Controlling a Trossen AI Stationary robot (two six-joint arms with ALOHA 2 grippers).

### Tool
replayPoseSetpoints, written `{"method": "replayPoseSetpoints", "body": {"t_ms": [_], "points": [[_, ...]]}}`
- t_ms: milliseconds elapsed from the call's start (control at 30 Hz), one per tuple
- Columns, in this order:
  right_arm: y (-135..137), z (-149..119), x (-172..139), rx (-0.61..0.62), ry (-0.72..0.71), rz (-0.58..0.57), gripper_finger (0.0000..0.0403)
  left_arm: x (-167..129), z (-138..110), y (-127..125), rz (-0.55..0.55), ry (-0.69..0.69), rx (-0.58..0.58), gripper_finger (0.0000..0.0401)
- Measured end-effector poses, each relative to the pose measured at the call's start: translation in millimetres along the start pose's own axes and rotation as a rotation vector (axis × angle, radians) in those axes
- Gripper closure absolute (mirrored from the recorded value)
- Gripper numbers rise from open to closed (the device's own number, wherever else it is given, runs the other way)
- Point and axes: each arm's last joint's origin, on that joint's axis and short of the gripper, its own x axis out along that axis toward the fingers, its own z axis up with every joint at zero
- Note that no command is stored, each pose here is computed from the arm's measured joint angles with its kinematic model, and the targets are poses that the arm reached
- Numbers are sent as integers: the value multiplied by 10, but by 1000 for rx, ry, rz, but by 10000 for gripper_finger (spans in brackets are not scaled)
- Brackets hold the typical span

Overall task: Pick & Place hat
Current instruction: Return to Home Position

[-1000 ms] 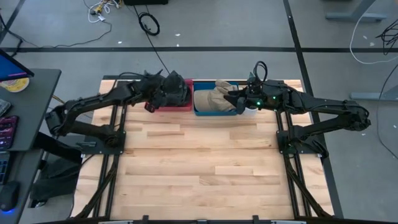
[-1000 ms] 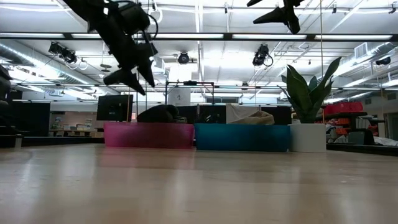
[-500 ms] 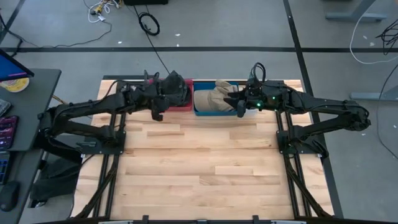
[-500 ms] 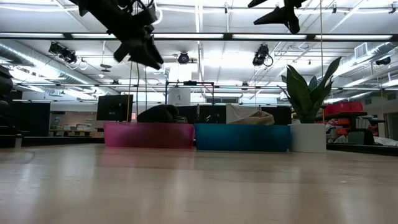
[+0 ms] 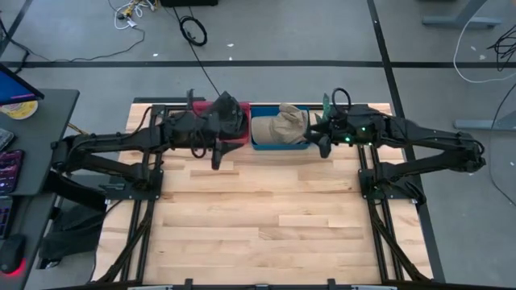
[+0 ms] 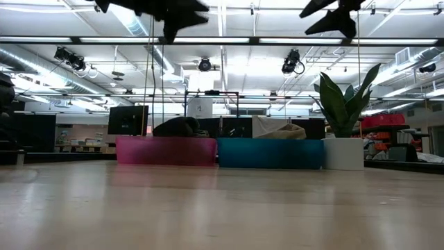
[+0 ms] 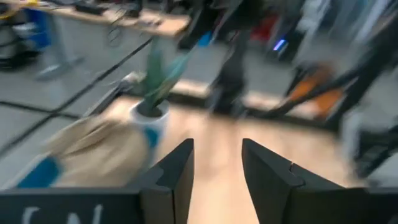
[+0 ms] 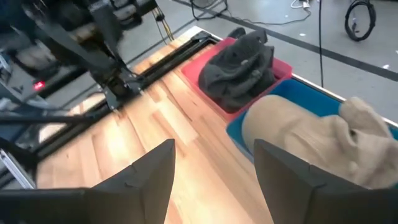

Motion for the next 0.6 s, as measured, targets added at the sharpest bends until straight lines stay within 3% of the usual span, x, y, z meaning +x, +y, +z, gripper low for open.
{"method": "replayPoseSetpoints", "body": {"t_ms": [167, 300, 367, 467, 600], "points": [[-44, -38, -122, -80, 25, -12, 184, 3, 96, -174, -116, -101, -140, 290], [-52, -40, -163, -134, 23, -7, 184, -3, 128, -279, -105, -154, -95, 320], [-50, -39, -175, -156, 23, 6, 184, -4, 123, -316, -72, -161, -37, 348], [-45, -41, -183, -182, 29, 28, 184, 8, 42, -343, -43, -158, -39, 391], [-39, -44, -185, -199, 37, 50, 184, 19, -148, -407, -74, -228, -65, 397]]}}
